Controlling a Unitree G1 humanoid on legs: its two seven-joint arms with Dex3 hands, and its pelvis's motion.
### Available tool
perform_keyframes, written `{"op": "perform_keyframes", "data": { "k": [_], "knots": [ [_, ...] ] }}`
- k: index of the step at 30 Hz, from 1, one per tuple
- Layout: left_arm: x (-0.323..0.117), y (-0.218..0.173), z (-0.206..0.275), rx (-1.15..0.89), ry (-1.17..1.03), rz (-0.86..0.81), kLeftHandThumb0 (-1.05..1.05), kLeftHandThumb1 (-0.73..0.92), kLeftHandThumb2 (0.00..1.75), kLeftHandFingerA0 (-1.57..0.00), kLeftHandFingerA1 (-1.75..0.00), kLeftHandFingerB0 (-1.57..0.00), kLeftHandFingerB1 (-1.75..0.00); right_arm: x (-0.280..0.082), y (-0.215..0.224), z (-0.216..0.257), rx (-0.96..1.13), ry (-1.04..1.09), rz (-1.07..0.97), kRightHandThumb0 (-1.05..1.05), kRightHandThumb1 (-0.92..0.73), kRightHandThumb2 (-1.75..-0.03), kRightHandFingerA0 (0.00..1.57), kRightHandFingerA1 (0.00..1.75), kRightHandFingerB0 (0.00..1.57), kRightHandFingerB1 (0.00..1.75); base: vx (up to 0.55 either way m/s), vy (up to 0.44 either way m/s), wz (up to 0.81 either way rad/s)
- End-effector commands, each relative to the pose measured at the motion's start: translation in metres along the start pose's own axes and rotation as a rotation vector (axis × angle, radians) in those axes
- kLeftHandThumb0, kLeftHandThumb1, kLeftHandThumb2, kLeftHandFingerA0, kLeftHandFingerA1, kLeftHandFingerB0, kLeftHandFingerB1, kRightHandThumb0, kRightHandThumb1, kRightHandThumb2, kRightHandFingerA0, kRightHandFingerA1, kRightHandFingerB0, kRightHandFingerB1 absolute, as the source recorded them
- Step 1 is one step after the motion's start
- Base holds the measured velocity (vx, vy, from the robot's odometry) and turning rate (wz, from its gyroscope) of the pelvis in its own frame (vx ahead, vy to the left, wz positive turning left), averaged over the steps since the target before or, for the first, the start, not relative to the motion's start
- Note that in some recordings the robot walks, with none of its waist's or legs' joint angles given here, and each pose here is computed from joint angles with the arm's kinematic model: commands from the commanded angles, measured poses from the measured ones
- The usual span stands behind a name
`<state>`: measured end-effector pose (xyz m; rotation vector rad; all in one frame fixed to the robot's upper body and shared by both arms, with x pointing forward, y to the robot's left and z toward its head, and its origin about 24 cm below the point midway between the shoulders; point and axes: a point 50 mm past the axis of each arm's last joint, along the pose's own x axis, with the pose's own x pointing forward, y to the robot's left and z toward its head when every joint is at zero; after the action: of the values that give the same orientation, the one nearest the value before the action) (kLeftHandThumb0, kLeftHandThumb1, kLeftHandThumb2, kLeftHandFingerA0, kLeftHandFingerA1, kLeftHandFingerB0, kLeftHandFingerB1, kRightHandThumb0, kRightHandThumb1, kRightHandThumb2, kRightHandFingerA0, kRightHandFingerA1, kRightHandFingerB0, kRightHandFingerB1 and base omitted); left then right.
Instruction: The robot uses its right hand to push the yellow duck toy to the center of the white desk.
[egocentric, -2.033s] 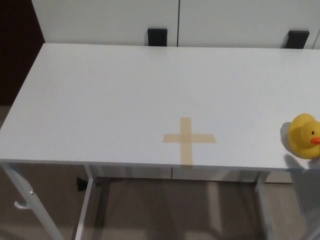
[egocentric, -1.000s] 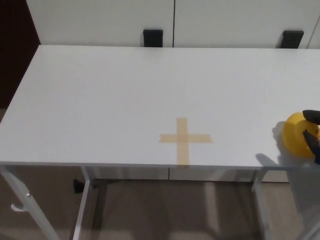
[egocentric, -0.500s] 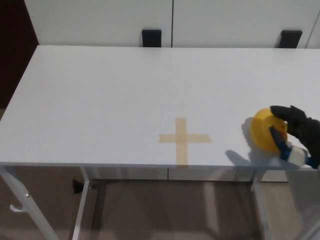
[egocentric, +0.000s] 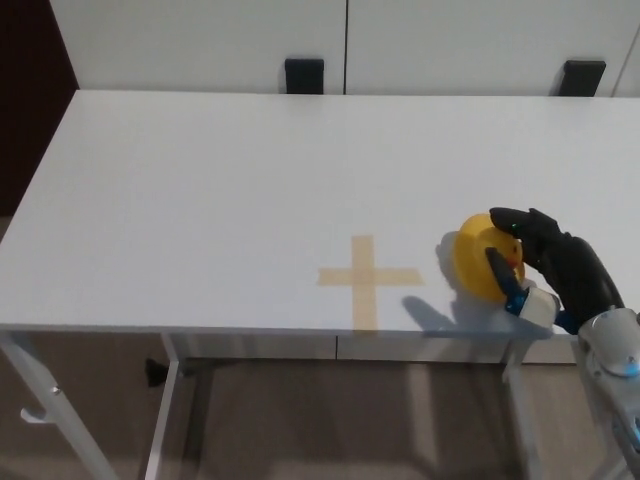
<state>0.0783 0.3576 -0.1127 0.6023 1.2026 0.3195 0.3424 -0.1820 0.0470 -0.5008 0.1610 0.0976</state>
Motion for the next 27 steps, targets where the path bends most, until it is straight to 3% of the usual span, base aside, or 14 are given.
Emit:
{"op": "perform_keyframes", "data": {
  "k": [1,22,27],
  "knots": [
    [-0.001,0.001,0.004,0.013,-0.063,0.011,-0.1,0.54,0.86,-0.91,-0.94,-0.93,-0.98,-0.003,0.017,-0.008,-0.017,0.06,0.055,-0.8,-0.92,-0.7,0.17,0.52,0.18,0.37,0.0,0.0,0.0],
    [0.0,0.003,0.003,0.027,-0.048,0.012,-0.12,0.58,0.84,-0.93,-0.91,-0.89,-0.96,-0.004,0.064,0.018,0.004,-0.017,0.156,-0.86,-0.92,-0.71,0.16,0.58,0.17,0.42,0.0,0.0,0.0],
    [-0.001,0.003,0.002,0.015,-0.054,0.013,-0.09,0.51,0.88,-0.95,-0.94,-0.94,-1.0,-0.004,0.071,0.023,-0.006,-0.029,0.174,-0.84,-0.92,-0.71,0.15,0.59,0.16,0.43,0.0,0.0,0.0]
  ]
}}
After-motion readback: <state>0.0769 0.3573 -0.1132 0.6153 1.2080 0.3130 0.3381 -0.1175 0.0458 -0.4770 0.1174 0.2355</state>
